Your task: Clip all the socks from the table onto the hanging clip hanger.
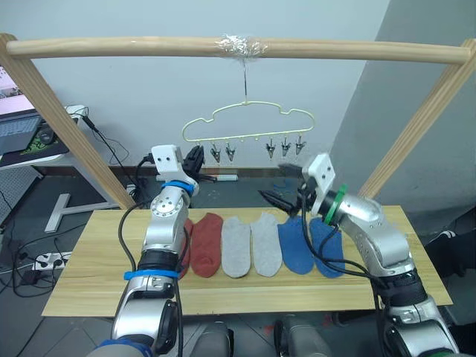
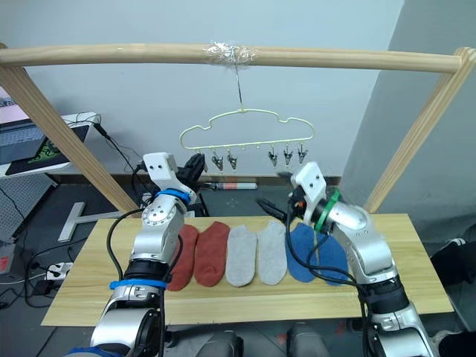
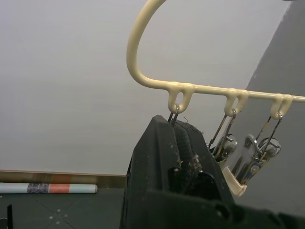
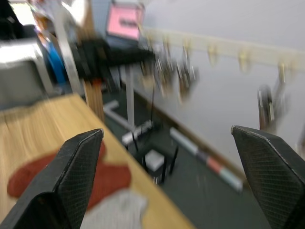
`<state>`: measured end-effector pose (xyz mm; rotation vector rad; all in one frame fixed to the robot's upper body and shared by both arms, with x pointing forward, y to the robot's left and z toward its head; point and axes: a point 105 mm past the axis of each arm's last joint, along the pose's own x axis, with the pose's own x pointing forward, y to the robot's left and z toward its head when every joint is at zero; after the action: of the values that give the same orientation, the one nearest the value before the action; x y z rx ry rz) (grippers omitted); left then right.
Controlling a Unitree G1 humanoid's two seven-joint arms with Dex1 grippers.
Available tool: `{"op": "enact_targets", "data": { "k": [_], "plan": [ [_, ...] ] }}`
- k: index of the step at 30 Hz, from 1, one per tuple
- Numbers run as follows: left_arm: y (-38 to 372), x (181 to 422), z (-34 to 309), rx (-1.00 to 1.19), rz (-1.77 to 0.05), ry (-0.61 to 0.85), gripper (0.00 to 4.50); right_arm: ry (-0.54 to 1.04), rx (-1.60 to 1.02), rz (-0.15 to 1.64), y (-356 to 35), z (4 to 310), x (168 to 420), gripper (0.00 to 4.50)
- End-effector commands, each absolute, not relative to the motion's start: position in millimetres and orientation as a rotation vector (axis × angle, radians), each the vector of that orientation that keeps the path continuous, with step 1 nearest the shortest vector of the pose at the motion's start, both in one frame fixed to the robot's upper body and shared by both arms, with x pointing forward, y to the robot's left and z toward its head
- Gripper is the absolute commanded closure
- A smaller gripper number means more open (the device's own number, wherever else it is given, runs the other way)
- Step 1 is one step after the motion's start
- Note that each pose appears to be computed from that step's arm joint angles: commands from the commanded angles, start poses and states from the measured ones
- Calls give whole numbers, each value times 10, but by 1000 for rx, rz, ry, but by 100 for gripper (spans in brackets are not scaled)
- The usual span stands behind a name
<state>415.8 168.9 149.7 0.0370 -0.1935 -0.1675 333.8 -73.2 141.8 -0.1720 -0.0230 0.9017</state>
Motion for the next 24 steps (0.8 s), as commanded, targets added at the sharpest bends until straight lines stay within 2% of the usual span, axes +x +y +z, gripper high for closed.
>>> {"op": "enact_targets", "data": {
  "k": [1, 3, 6, 9, 17, 24],
  "plan": [
    [1757, 4112, 1621, 37, -160, -238, 449, 125, -289, 682, -1237, 878, 3518, 0],
    [1774, 4102, 1606, 38, -159, -231, 449, 219, -374, 594, -1534, 590, 3543, 0],
    [1764, 4089, 1573, 38, -165, -219, 449, 289, -314, 498, -1745, 460, 3616, 0],
    [1740, 4087, 1554, 38, -172, -209, 449, 373, -372, 440, -1943, 264, 3651, 0],
    [1733, 4091, 1558, 36, -175, -205, 449, 501, -292, 406, -2055, 1, 3646, 0],
    [1749, 4080, 1543, 34, -171, -200, 449, 550, -240, 449, -1960, -93, 3622, 0]
  ]
}}
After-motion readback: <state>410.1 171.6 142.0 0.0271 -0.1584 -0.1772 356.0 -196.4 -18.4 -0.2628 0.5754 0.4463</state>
